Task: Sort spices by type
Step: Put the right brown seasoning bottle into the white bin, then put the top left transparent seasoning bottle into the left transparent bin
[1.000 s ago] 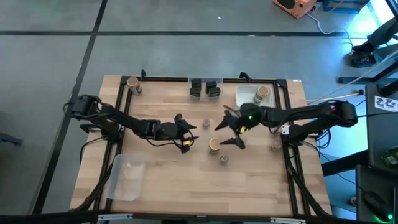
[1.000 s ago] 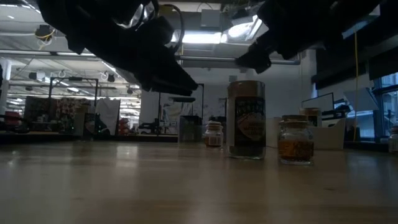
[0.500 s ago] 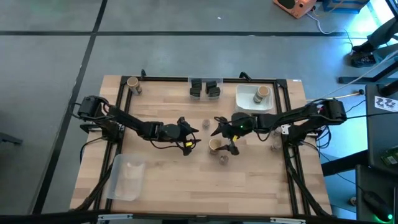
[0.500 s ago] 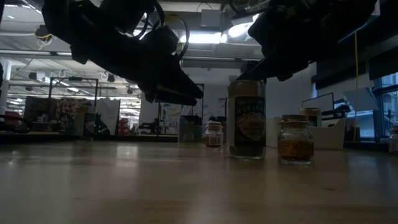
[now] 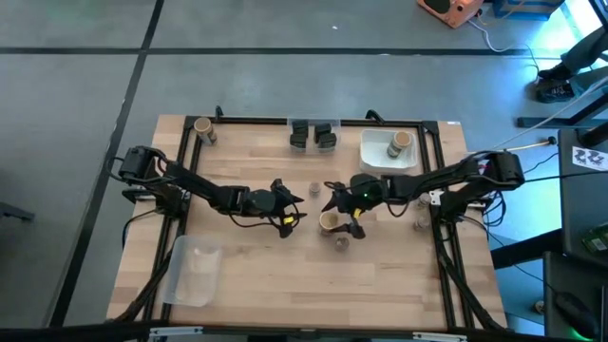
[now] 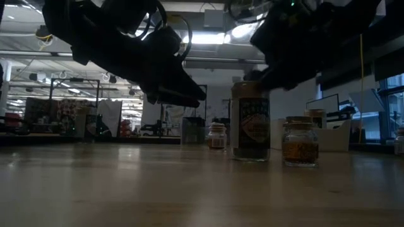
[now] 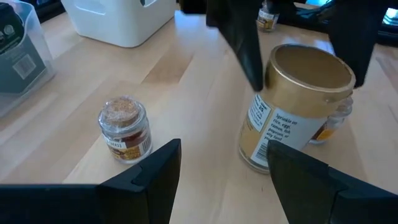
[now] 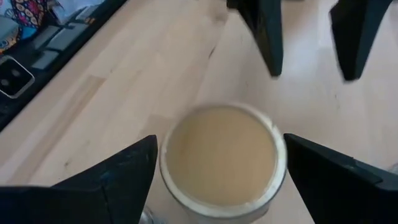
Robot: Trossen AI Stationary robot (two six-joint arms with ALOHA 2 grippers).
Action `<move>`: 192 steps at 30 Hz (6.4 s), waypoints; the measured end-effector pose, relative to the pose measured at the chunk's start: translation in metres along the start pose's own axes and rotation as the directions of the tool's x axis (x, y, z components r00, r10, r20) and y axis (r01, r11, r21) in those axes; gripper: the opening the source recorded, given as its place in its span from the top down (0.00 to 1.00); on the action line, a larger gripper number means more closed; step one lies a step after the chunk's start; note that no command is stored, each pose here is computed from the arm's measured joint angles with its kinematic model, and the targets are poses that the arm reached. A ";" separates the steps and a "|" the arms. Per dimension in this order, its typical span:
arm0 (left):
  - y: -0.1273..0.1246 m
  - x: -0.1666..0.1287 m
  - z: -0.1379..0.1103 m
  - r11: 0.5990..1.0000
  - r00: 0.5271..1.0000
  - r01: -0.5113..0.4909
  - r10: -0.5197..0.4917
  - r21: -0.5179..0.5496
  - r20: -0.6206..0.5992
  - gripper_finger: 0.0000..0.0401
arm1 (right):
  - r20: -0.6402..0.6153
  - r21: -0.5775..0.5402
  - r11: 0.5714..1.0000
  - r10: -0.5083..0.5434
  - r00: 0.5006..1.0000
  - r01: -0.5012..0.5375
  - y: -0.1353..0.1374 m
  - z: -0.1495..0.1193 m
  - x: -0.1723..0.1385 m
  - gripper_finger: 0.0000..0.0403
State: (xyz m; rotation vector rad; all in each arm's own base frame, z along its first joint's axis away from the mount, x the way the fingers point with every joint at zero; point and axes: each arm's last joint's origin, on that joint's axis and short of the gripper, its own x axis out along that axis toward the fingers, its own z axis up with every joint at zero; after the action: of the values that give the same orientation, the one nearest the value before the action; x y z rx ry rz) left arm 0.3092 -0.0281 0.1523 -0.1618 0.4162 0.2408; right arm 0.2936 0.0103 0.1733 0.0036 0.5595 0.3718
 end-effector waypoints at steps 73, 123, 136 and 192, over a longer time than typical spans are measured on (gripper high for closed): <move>0.005 0.001 0.001 0.999 1.000 -0.022 0.022 0.028 -0.002 0.45 | -0.257 0.229 0.426 -0.841 0.476 0.875 -0.104 -0.020 -0.166 0.31; 0.012 0.003 0.002 0.998 0.999 -0.040 0.040 -0.054 0.000 0.45 | -0.197 0.331 0.409 -0.851 0.486 0.850 -0.109 -0.022 -0.176 0.24; 0.032 0.018 0.019 0.997 0.997 -0.074 0.074 -0.034 -0.025 0.26 | -0.160 0.337 0.477 -0.820 0.549 0.812 -0.103 -0.017 -0.179 0.24; -0.007 -0.009 0.049 0.988 0.982 -0.061 0.085 0.141 -0.170 0.59 | -0.182 0.338 0.572 -0.739 0.648 0.747 -0.099 -0.022 -0.175 0.24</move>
State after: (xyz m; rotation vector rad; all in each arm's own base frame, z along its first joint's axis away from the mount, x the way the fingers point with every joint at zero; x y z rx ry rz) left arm 0.3214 -0.0269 0.2010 -0.0347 0.6130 0.2712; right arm 0.1792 -0.1452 0.2348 0.1426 0.5967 -0.5932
